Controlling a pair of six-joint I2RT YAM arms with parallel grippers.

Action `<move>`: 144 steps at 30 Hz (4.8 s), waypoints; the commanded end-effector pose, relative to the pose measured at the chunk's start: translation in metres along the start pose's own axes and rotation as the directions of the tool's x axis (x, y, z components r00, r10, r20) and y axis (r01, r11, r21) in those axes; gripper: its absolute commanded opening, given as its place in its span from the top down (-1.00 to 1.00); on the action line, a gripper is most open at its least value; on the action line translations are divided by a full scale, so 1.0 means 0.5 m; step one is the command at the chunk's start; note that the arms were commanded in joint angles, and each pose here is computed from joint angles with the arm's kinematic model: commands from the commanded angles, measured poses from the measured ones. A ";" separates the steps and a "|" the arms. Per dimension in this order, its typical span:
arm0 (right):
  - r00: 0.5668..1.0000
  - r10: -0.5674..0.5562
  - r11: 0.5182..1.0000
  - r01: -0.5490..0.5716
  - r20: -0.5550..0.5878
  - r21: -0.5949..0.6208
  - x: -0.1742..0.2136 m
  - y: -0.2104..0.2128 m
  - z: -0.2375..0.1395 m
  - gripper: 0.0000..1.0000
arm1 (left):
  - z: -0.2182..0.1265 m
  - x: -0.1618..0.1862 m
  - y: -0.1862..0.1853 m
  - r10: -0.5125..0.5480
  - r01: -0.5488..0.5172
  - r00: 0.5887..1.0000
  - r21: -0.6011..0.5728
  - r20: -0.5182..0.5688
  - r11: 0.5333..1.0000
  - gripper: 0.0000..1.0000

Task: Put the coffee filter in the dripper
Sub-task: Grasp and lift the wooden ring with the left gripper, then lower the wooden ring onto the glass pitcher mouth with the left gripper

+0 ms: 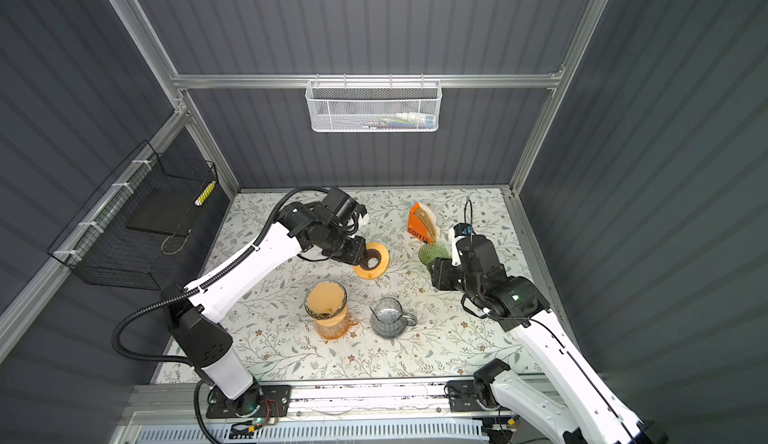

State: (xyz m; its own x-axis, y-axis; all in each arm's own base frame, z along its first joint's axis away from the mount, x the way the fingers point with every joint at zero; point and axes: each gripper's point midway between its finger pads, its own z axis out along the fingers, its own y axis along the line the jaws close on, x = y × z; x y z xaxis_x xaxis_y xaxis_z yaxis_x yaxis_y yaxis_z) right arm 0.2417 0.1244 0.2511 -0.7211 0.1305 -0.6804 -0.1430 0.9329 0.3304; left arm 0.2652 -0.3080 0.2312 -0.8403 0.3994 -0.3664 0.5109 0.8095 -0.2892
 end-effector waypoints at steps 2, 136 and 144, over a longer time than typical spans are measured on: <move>1.000 0.015 1.000 -0.015 -0.003 0.027 0.005 -0.013 -0.006 -0.11 | -0.005 0.047 -0.032 0.029 -0.029 0.998 0.014 -0.058 0.999 0.82; 0.999 0.021 1.000 -0.021 -0.024 0.001 0.021 -0.008 0.010 -0.15 | 0.210 0.156 -0.065 0.075 -0.112 0.976 -0.176 -0.202 0.978 0.13; 1.000 0.020 1.000 -0.020 -0.018 0.004 0.016 -0.008 0.008 -0.16 | 0.188 0.141 -0.072 0.077 -0.106 0.983 -0.171 -0.169 0.980 0.13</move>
State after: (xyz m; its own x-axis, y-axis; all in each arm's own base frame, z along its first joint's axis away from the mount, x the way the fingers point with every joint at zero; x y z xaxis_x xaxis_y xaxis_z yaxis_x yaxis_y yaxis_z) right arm 0.2378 0.1256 0.2379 -0.7469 0.1353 -0.6510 -0.1313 0.9298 0.3438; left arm 0.2054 -0.3493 0.1176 -0.8227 0.5276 -0.2114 0.5548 0.8263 -0.0968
